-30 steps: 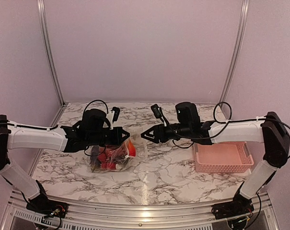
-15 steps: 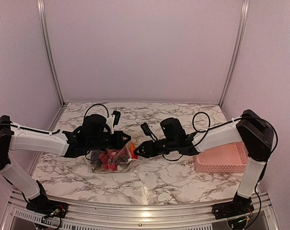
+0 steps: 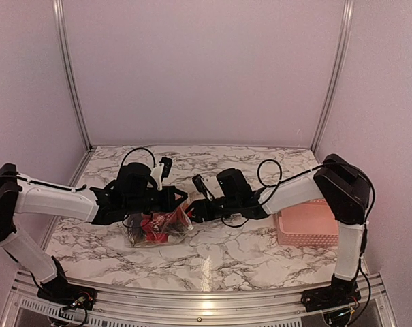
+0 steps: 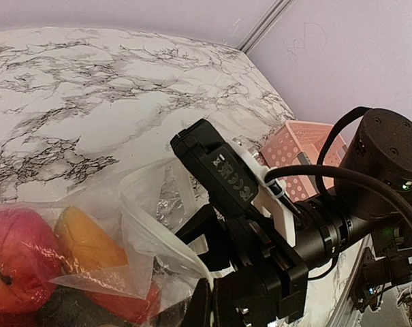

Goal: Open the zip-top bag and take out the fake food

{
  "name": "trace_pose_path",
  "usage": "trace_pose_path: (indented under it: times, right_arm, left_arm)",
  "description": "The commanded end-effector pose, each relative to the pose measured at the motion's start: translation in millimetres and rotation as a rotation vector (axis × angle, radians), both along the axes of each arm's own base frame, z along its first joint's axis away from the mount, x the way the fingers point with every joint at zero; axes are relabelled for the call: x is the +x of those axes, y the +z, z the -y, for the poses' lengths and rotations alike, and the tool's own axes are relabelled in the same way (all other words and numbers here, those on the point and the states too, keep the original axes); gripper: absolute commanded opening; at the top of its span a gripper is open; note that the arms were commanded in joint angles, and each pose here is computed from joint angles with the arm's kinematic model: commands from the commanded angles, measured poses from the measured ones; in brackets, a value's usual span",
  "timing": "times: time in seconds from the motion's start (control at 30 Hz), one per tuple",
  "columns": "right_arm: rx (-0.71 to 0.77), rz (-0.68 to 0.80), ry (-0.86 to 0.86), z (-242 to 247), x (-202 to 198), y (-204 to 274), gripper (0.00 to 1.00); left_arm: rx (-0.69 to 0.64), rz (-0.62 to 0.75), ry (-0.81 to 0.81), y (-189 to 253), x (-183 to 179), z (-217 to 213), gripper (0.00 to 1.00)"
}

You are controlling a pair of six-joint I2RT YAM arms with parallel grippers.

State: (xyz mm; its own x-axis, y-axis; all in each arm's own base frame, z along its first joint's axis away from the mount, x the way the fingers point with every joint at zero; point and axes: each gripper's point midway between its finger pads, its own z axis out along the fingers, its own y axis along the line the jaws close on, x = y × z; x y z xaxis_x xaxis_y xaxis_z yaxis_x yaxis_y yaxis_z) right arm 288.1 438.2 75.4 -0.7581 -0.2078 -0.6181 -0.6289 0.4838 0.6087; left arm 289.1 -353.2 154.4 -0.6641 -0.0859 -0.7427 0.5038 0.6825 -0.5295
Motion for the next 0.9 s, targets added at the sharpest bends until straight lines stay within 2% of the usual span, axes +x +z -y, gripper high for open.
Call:
trace_pose_path:
  times: [0.0,0.2,0.43,0.67,0.87]
  right_arm:
    - [-0.006,0.042,-0.026,-11,13,3,0.61]
    - [-0.039,0.038,-0.051,-16,22,-9,0.69]
    - [-0.09,0.052,-0.054,-25,25,-22,0.69]
    - [-0.097,0.094,-0.064,-18,25,-9,0.47]
    - [-0.071,0.126,-0.065,-6,18,17,0.34]
  left_arm:
    - [0.001,0.006,-0.019,-5,-1,4,0.0]
    - [0.007,0.003,-0.027,-9,0,7,0.0]
    - [0.01,-0.002,-0.03,-13,1,9,0.0]
    - [0.022,0.005,-0.016,-13,4,6,0.0]
    - [0.033,0.003,-0.005,-16,6,5,0.0]
